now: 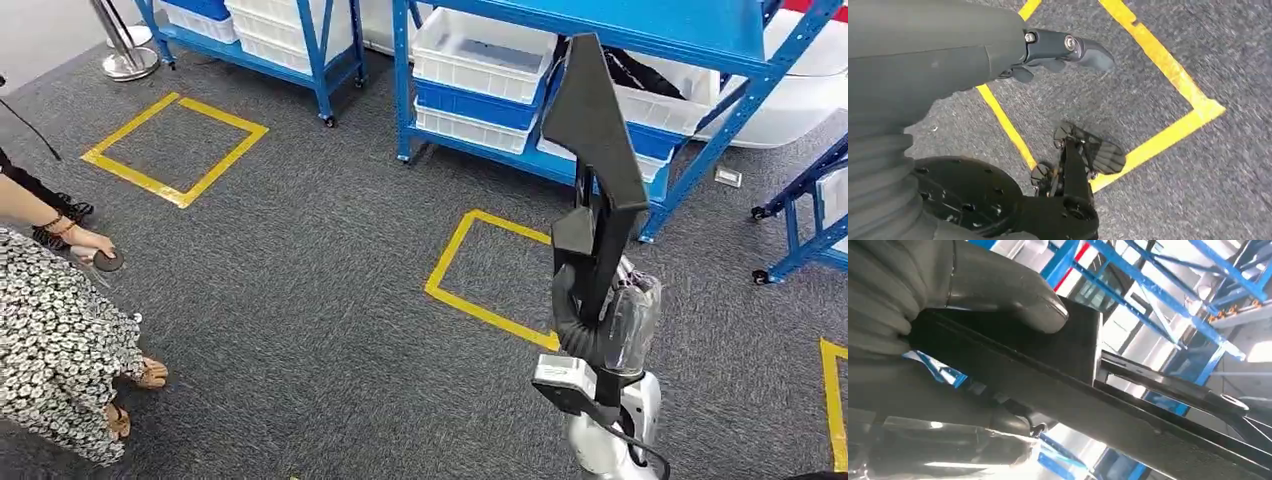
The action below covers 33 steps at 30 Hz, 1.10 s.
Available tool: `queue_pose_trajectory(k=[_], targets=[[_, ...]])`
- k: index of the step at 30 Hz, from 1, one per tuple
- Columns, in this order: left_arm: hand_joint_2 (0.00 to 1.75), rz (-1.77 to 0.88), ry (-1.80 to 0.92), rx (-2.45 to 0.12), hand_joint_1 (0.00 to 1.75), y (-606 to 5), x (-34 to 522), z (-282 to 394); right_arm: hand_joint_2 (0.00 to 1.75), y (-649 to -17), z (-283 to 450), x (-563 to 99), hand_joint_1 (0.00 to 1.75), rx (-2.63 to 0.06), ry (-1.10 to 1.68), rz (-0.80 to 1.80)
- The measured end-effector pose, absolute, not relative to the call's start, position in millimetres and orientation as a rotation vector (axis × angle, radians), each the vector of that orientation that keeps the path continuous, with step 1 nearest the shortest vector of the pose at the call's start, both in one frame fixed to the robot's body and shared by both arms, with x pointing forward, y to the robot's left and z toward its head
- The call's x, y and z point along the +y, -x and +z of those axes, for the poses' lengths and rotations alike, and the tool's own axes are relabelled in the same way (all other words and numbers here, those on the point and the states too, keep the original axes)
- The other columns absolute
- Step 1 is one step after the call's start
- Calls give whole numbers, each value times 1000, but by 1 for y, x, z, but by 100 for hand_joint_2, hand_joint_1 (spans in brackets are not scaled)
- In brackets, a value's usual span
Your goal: Take the parts from the cabinet and place them on the table.
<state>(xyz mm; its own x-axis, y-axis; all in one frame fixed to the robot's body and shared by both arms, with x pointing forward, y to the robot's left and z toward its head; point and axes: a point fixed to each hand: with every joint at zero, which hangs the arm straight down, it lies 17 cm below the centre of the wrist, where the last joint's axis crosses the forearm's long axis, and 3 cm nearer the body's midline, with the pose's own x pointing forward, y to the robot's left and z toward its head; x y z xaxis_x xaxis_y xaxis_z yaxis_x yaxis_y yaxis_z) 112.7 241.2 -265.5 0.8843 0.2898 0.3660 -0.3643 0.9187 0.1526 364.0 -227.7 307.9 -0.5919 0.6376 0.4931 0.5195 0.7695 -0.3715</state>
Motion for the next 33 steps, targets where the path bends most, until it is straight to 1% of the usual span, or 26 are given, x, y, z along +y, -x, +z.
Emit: queue_pose_trajectory(k=[8,17,33], targets=[[175,308,-201,-376,0,-117,234,-264,175,-351,291,-248,175,-2301,843,218],[175,292,-188,-394,0,-118,230,-263,175,-341,298,-247,175,-2324,938,261],[175,307,-189,-375,0,-118,232,-264,175,-344,298,-252,175,-2309,924,257]])
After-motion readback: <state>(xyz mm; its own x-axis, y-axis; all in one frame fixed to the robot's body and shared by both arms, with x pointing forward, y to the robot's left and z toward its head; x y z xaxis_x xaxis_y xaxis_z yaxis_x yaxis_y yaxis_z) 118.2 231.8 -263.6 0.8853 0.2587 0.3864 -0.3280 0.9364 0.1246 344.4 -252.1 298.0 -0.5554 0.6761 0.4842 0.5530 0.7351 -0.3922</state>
